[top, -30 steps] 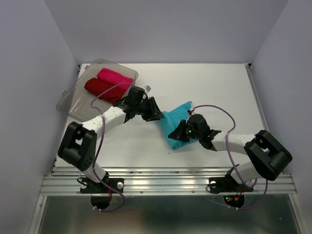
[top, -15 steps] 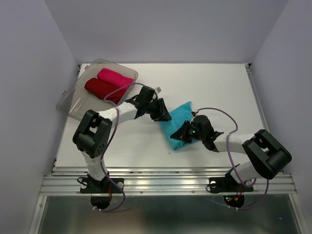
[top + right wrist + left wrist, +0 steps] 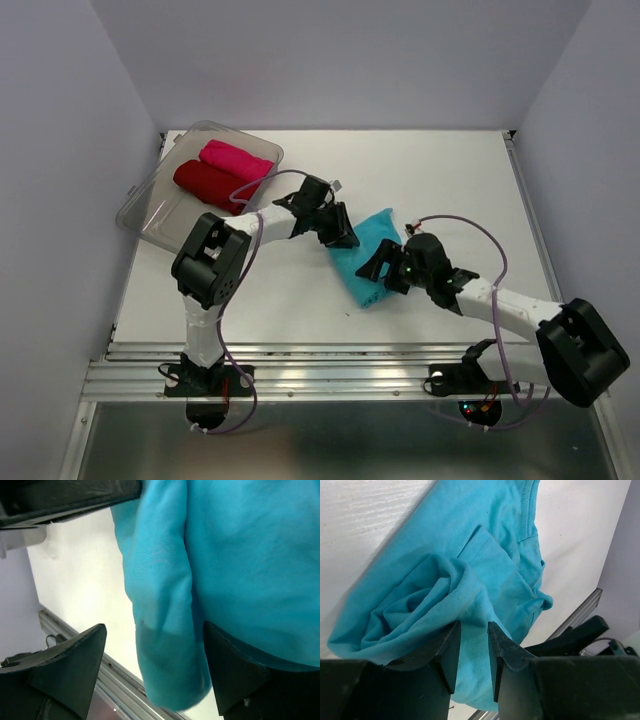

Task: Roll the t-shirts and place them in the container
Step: Roll the T-shirt to the center of the board.

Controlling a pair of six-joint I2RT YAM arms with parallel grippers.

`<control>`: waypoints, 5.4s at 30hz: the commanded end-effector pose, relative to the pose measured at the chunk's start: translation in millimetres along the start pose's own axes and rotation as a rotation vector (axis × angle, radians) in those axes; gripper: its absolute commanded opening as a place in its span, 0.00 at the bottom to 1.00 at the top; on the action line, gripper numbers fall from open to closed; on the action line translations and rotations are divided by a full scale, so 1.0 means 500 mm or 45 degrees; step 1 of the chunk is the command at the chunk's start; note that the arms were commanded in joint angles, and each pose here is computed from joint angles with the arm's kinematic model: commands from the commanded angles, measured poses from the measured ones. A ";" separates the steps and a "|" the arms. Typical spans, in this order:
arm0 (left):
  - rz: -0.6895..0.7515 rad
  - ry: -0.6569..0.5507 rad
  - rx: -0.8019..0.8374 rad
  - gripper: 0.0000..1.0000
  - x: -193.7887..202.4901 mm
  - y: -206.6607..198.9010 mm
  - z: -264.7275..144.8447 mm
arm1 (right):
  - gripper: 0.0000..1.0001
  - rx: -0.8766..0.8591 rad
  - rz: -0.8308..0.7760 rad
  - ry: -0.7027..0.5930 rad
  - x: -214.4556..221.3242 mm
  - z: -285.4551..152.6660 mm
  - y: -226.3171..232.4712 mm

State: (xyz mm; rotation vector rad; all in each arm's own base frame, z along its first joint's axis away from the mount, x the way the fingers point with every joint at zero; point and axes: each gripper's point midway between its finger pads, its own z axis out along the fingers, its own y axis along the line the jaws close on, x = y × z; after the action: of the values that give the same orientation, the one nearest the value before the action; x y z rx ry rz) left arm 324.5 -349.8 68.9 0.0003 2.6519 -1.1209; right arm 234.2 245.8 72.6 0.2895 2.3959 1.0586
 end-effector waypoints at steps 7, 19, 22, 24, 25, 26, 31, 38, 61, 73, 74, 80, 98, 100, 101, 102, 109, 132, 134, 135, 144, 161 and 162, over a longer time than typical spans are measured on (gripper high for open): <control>0.096 -0.016 0.084 0.38 -0.028 -0.052 0.009 | 0.81 0.356 -0.217 -0.239 -0.103 -0.112 -0.027; 0.158 -0.121 0.027 0.38 -0.081 -0.076 -0.068 | 0.06 0.274 -0.472 -0.077 -0.070 -0.081 0.084; 0.163 -0.117 0.005 0.38 -0.076 -0.068 -0.074 | 0.06 0.306 -0.468 0.008 -0.037 -0.058 0.054; 0.148 -0.100 -0.017 0.38 -0.067 -0.050 -0.064 | 0.06 0.335 -0.453 0.027 -0.028 -0.046 0.036; 0.142 -0.090 -0.024 0.38 -0.062 -0.043 -0.059 | 0.06 0.348 -0.447 0.032 -0.025 -0.043 0.027; 0.134 -0.074 -0.036 0.38 -0.053 -0.031 -0.051 | 0.05 0.381 -0.441 0.045 -0.018 -0.039 0.010; 0.112 -0.028 -0.050 0.38 -0.037 0.004 -0.018 | 0.03 0.613 -0.436 0.033 -0.013 -0.026 -0.087; 0.118 0.037 -0.090 0.36 -0.023 0.038 0.010 | 0.01 0.782 -0.479 0.038 -0.007 -0.024 -0.161; 0.090 -0.030 -0.245 0.36 0.005 0.104 -0.038 | 0.03 0.587 -0.511 0.008 -0.011 0.004 -0.061; 0.096 -0.185 -0.254 0.36 -0.062 0.095 -0.154 | 0.29 0.686 -0.749 -0.073 -0.076 -0.050 0.003; 0.095 -0.204 -0.248 0.37 -0.069 0.091 -0.168 | 0.34 0.679 -0.773 -0.069 -0.071 -0.048 0.012; 0.057 -0.302 -0.234 0.38 -0.090 0.091 -0.243 | 0.61 0.722 -0.916 -0.040 -0.037 -0.039 0.037; -0.029 -0.236 -0.175 0.56 -0.030 0.118 -0.218 | 0.33 0.988 -1.117 -0.025 0.044 0.050 -0.078; -0.030 -0.212 -0.132 0.63 -0.017 0.112 -0.215 | 0.11 0.979 -1.123 -0.040 0.041 0.053 -0.074; -0.019 -0.214 -0.108 0.67 -0.016 0.105 -0.213 | 0.01 0.936 -1.131 -0.057 0.037 0.056 -0.060; -0.014 -0.202 -0.095 0.70 -0.009 0.104 -0.210 | 0.01 0.910 -1.126 -0.072 0.035 0.056 -0.050; 0.025 -0.134 0.013 0.91 0.023 0.072 -0.177 | 0.01 0.660 -1.143 -0.083 0.041 0.055 0.015; -0.116 -0.092 0.009 0.60 0.054 0.081 -0.032 | 0.09 0.553 -1.152 -0.086 0.044 0.038 0.038; -0.129 -0.102 0.001 0.43 0.050 0.079 -0.037 | 0.18 0.560 -1.161 -0.081 0.043 0.038 0.037; -0.132 -0.104 -0.008 0.26 0.050 0.080 -0.039 | 0.40 0.565 -1.160 -0.082 0.042 0.036 0.038; -0.271 -0.109 -0.077 0.00 0.055 0.091 -0.073 | 0.80 0.593 -1.184 -0.111 0.016 0.011 0.065; -0.345 -0.070 -0.132 0.00 0.050 0.094 -0.093 | 0.78 0.848 -1.495 -0.188 0.036 0.065 0.026; -0.348 -0.071 -0.130 0.00 0.050 0.094 -0.094 | 0.76 0.878 -1.505 -0.199 0.034 0.070 0.018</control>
State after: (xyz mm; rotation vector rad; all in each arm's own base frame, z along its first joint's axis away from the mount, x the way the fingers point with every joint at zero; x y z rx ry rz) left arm 286.3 -289.1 37.8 -0.4102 2.7607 -1.0237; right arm 222.5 271.2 40.2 -0.7851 2.1769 -0.2562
